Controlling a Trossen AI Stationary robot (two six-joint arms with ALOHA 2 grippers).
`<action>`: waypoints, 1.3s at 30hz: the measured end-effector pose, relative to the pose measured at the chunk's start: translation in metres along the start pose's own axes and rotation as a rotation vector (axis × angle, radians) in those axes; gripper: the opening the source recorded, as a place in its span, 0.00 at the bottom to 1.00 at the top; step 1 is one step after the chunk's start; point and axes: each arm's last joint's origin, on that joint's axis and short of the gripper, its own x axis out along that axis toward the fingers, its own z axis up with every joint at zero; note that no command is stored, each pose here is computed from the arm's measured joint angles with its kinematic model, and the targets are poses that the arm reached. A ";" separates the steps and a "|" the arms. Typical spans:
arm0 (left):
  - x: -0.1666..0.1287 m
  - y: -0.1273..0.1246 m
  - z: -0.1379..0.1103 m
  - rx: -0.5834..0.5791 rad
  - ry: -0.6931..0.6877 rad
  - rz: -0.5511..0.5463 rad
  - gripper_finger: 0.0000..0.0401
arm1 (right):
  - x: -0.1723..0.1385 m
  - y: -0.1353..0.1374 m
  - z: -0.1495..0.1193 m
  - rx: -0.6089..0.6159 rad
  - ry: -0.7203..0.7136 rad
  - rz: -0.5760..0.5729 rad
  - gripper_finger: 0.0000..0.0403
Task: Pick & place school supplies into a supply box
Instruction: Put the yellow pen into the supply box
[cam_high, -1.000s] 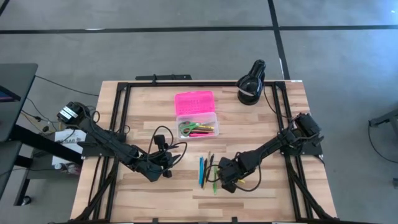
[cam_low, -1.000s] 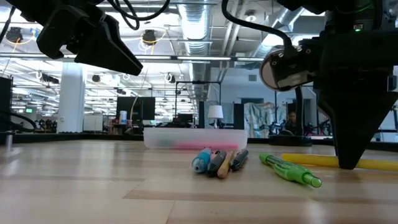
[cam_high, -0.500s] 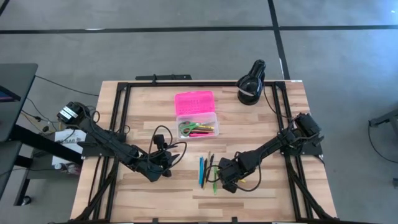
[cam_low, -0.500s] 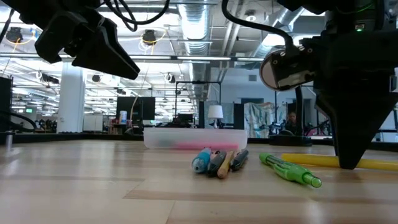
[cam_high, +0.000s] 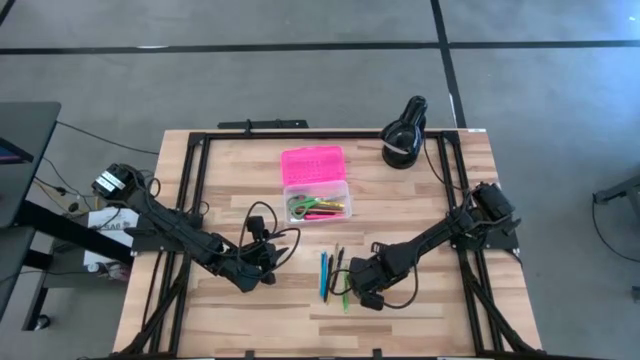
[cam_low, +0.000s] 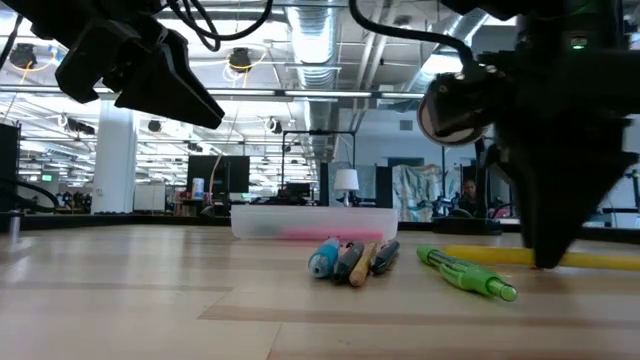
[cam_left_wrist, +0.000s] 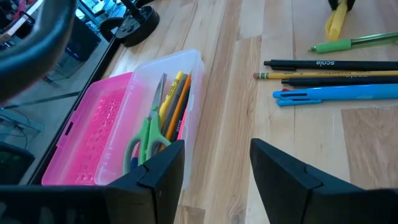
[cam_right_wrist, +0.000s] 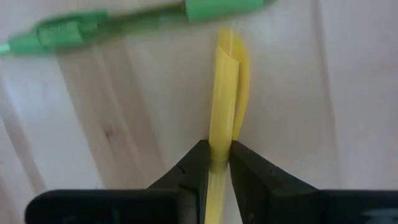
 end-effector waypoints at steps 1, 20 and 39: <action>0.000 0.000 0.000 0.000 0.000 0.000 0.45 | -0.001 0.000 0.001 -0.015 -0.006 0.002 0.14; 0.000 0.001 -0.004 0.001 0.028 0.009 0.45 | -0.003 -0.018 0.002 -0.038 0.087 -0.060 0.14; -0.002 0.000 -0.006 0.014 0.038 0.006 0.45 | -0.062 -0.084 0.089 -0.108 -0.188 -0.359 0.14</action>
